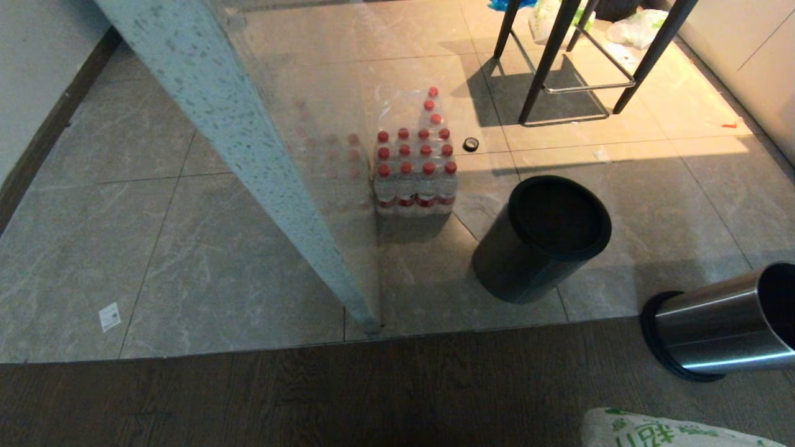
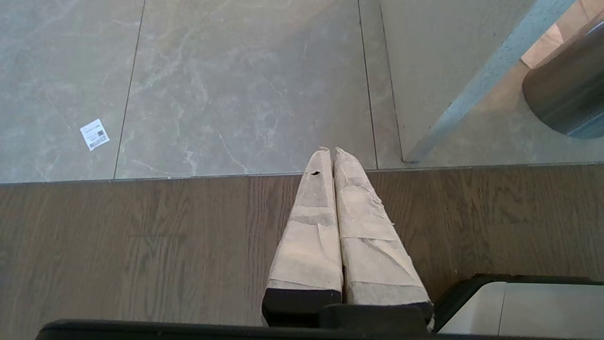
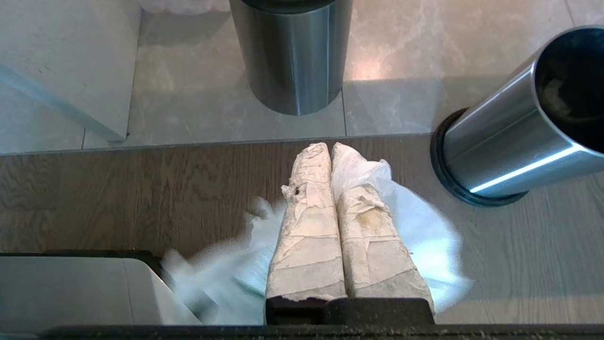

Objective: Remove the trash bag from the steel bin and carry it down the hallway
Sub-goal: Put the trash bag at the door

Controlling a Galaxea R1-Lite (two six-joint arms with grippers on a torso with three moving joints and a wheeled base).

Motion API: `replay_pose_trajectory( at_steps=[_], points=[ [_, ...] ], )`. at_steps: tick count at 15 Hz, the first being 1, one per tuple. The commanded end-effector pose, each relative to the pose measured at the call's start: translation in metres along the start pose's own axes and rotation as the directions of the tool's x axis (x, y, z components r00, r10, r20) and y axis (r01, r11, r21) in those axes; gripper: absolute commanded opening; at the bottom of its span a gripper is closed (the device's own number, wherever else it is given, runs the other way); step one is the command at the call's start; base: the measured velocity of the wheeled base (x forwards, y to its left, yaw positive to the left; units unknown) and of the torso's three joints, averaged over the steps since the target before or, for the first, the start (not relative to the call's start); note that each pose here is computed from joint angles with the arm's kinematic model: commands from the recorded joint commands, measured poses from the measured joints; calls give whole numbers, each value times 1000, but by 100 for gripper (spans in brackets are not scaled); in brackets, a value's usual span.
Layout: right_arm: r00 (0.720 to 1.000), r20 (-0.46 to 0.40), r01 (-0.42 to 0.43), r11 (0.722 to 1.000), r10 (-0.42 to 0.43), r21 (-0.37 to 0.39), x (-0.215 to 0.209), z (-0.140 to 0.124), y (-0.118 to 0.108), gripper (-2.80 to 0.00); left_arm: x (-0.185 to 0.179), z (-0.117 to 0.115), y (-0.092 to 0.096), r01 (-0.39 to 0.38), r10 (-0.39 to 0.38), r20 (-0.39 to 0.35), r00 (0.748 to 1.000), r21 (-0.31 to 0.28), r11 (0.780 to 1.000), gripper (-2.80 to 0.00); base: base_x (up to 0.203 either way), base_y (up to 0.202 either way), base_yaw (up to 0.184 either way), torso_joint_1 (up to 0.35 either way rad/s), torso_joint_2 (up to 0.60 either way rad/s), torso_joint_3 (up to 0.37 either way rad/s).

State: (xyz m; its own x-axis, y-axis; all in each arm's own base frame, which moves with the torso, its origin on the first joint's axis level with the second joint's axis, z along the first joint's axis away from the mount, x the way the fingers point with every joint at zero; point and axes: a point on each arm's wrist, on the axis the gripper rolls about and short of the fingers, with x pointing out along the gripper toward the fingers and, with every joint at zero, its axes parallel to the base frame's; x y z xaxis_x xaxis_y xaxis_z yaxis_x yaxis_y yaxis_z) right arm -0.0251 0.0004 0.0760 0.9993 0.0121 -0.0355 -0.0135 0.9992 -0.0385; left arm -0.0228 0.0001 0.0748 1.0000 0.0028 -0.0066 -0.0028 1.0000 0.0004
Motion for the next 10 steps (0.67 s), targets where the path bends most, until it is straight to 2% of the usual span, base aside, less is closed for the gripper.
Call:
replay_pose_trajectory(
  at_steps=[1,10],
  points=[
    [1000,-3,0,1000,0,-1,0,0,0,-280,0,0,0,0,0,0,1000,0,1000,-280,0,0,0,2,-1,107],
    [1000,-3,0,1000,0,-1,0,0,0,-280,0,0,0,0,0,0,1000,-3,1000,-280,0,0,0,3,1,202]
  ],
)
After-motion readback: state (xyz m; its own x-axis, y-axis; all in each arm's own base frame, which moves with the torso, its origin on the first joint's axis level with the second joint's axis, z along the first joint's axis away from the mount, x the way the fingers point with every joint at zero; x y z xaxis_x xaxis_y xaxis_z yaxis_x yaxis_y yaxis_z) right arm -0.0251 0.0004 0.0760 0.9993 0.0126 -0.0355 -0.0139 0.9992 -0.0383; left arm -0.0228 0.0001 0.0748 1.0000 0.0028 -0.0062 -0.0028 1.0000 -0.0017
